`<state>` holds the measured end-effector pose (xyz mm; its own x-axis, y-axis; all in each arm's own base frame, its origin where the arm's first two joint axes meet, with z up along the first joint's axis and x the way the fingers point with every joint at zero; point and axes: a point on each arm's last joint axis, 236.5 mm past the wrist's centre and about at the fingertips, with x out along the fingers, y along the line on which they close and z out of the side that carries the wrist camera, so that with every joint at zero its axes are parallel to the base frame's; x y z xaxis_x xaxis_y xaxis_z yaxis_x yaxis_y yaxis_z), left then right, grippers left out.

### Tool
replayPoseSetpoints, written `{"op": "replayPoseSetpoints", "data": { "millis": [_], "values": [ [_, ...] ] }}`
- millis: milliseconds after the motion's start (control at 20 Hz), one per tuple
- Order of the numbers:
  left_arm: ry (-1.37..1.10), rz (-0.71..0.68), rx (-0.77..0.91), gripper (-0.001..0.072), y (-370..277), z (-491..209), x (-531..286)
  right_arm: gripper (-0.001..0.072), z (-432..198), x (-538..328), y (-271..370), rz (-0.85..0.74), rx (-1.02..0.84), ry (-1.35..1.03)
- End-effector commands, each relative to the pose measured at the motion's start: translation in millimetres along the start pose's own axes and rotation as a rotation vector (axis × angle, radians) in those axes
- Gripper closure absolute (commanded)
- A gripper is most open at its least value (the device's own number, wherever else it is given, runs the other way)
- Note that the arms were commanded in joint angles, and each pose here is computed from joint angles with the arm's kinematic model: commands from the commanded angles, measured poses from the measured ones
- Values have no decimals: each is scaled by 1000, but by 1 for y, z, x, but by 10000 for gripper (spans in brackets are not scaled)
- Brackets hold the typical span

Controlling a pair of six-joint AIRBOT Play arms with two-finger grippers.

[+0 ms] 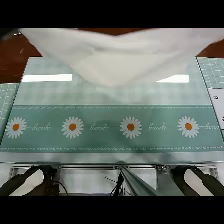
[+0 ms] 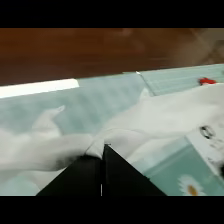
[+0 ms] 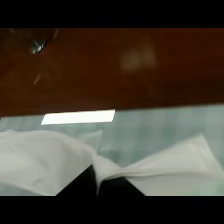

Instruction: Fold the shirts.

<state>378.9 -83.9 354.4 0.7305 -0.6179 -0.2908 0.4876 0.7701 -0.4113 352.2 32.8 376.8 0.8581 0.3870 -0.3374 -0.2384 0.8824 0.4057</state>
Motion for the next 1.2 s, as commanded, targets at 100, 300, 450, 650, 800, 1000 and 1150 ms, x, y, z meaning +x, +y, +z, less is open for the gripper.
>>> {"op": "replayPoseSetpoints", "data": {
  "millis": [100,300,450,650,800,1000,1150],
  "values": [
    [-315,489,279,688,-67,70,-161,685,24,-130,68,-186,-211,-245],
    [-495,642,383,688,-126,53,-255,685,-7,-178,76,-306,-259,-253],
    [-585,666,398,688,-154,32,-305,685,-25,-199,84,-340,-259,-254],
    [-558,669,358,688,-143,20,-310,685,-46,-202,85,-342,-237,-192],
    [-380,684,288,687,-96,1,-262,685,-56,-187,73,-336,-206,-136],
    [-74,698,148,687,-14,-57,-180,685,-94,-133,46,-251,-96,53],
    [114,660,52,686,42,-104,-112,685,-117,-74,11,-181,-8,110]
  ]
}}
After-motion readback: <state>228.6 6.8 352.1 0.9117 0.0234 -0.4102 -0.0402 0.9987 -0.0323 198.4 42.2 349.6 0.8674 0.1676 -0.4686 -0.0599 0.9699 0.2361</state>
